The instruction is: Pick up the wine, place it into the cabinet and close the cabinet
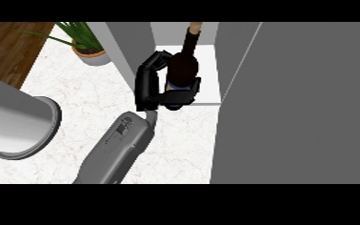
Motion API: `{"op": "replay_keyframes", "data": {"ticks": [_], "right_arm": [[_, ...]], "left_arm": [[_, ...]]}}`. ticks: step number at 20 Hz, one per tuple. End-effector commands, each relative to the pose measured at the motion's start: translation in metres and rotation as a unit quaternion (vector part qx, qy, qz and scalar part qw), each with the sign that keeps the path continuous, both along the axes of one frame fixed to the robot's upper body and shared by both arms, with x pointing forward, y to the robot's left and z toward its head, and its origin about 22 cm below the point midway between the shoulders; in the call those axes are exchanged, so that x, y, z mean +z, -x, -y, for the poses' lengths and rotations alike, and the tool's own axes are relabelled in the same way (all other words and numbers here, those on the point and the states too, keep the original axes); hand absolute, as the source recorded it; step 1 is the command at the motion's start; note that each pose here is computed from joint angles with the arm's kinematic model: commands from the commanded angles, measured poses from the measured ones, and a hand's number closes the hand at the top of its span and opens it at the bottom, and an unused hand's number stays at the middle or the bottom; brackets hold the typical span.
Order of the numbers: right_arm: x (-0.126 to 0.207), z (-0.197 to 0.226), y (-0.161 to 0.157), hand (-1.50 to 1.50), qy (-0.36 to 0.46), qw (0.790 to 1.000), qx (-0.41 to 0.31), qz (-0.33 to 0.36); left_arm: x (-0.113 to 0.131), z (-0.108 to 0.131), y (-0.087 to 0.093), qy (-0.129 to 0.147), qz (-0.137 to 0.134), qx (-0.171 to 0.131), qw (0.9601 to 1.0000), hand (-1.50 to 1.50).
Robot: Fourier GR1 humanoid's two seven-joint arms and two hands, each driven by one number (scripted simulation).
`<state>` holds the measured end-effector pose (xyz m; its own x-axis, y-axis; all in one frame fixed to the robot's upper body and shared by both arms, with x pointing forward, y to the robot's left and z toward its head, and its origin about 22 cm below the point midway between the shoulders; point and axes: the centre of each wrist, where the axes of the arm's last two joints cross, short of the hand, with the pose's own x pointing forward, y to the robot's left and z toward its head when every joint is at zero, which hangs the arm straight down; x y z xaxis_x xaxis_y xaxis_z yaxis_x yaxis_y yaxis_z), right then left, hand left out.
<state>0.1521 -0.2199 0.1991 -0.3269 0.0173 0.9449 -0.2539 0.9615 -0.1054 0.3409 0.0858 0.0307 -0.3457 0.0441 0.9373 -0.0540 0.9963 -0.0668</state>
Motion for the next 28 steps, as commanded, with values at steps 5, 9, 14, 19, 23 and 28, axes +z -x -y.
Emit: {"op": "replay_keyframes", "data": {"ticks": [5,9,14,19,23,28], "right_arm": [[0.013,0.005,0.011,-1.5,-0.024,0.999,0.023,0.021],[0.012,0.009,0.016,-1.5,-0.023,0.999,0.02,0.02],[0.006,0.005,0.018,-1.5,-0.031,0.999,0.02,0.018],[0.011,0.011,0.012,-1.5,-0.024,0.999,0.026,0.016],[0.014,0.003,0.021,-1.5,-0.023,0.999,0.032,0.023],[0.003,-0.002,0.01,-1.5,-0.019,0.999,0.036,0.011]], "left_arm": [[0.007,-0.01,-0.033,0.007,-0.022,-0.021,0.9995,1.5],[0.008,-0.002,-0.042,0.018,-0.039,-0.012,0.999,1.5],[0.002,0.001,-0.053,-0.029,-0.041,0.008,0.9987,1.5],[0.0,-0.004,-0.059,-0.008,-0.056,0.004,0.9984,1.5],[0.014,-0.007,-0.076,-0.034,-0.008,0.032,0.9989,1.5],[0.017,-0.005,-0.085,-0.039,0.0,0.053,0.9978,1.5]]}}
